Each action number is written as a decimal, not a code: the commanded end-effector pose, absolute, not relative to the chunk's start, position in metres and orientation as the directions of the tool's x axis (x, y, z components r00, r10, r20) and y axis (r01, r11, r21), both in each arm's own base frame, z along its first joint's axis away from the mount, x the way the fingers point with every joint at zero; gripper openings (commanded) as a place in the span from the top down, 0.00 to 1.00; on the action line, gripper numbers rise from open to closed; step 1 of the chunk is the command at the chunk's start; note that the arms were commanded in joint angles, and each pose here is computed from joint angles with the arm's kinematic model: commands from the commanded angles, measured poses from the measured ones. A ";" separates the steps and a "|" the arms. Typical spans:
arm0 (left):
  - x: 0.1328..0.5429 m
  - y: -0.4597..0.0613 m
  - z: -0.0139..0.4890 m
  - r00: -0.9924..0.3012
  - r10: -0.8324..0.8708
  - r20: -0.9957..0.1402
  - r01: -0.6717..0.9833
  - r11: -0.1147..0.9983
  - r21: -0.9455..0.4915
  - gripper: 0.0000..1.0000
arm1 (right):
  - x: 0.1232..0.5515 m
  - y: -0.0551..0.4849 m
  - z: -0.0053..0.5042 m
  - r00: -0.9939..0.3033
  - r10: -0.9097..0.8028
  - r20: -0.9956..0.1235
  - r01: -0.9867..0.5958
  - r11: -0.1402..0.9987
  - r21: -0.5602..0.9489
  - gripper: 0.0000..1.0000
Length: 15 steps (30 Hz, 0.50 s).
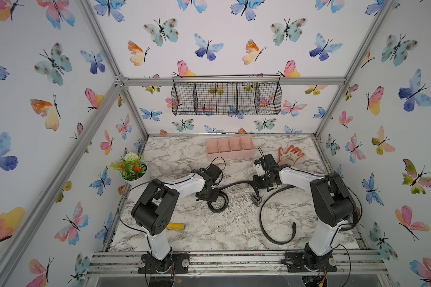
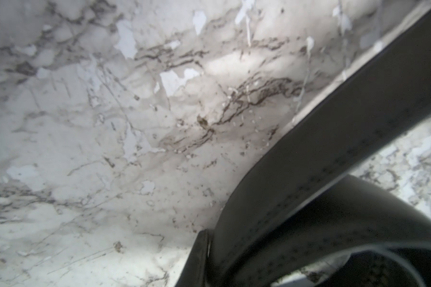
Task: Place the belts into the storage roll
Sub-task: Roll the belt at the center of the board.
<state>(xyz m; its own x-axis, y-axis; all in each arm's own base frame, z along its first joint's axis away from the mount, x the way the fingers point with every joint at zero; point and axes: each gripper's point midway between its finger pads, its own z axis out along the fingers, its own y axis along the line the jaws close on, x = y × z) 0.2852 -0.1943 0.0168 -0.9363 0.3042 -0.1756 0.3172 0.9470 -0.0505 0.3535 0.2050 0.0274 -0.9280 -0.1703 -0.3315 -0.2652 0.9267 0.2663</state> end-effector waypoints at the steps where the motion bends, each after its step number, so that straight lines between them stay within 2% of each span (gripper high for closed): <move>1: 0.261 -0.172 -0.002 -0.950 0.307 -0.057 0.307 0.952 0.006 0.81 | 0.357 0.177 0.021 -0.945 -0.136 -0.297 -0.197 0.963 0.186 0.97; 9: 0.259 -0.170 -0.004 -0.951 0.307 -0.045 0.307 0.952 0.008 0.81 | 0.361 0.160 0.019 -0.951 -0.096 -0.295 -0.158 0.968 0.194 0.97; 11: 0.261 -0.171 -0.005 -0.952 0.303 -0.043 0.303 0.953 0.007 0.83 | 0.358 0.162 0.022 -0.951 -0.102 -0.291 -0.168 0.963 0.210 0.97; 13: 0.265 -0.172 -0.005 -0.959 0.282 -0.038 0.283 0.959 0.002 0.93 | 0.348 0.169 0.024 -0.952 -0.105 -0.287 -0.181 0.951 0.252 0.97; 15: 0.272 -0.174 -0.004 -0.967 0.253 -0.038 0.254 0.967 -0.005 0.97 | 0.332 0.181 0.026 -0.951 -0.130 -0.282 -0.209 0.940 0.270 0.97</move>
<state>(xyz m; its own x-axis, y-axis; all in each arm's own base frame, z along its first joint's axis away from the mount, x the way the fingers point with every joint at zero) 0.2876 -0.1955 0.0171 -0.9390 0.2995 -0.1691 0.3123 0.9484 -0.0542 0.3530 0.1876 0.0275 -0.9356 -0.1360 -0.3257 -0.2337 0.9303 0.2828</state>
